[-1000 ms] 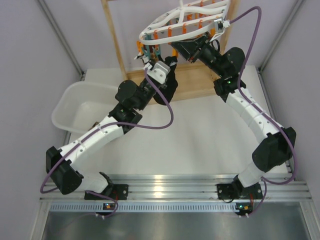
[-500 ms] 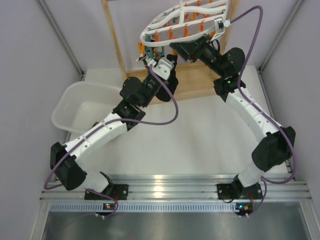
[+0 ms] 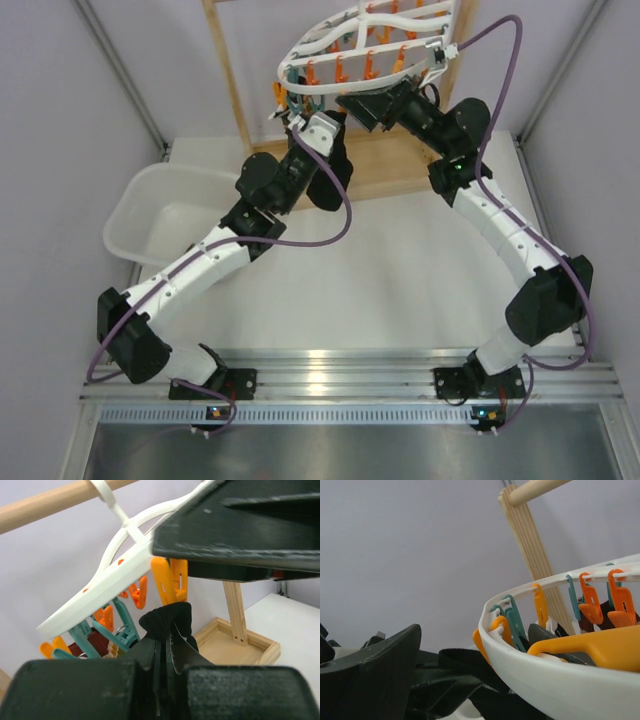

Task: Clip the socks to the hanger
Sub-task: Clamp the sock onto the hanger.

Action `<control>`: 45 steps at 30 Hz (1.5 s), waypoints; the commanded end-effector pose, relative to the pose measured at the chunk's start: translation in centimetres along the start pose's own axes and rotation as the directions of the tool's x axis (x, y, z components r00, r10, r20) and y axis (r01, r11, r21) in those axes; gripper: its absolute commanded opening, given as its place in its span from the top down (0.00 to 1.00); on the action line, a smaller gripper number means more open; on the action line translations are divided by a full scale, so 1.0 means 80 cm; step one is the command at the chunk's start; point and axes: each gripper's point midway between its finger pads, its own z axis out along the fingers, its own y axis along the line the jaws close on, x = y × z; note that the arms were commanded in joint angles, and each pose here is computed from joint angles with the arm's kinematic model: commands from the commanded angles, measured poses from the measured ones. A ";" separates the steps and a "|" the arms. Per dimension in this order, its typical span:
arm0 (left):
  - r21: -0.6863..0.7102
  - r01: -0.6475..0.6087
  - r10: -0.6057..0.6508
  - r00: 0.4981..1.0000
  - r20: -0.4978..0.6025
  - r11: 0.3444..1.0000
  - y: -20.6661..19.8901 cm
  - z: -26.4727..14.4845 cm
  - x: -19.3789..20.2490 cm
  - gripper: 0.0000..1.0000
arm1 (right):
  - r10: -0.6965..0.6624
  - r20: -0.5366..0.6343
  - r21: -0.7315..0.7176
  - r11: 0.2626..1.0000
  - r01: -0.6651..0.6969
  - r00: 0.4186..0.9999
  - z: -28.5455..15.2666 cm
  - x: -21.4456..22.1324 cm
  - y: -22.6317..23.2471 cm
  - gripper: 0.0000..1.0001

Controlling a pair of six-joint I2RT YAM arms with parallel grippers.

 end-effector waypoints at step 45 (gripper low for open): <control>-0.056 0.144 -0.142 0.989 0.030 0.988 0.059 -0.019 -0.024 1.00 | -0.470 -0.147 -0.079 0.882 0.464 0.870 -0.027 0.054 0.008 0.12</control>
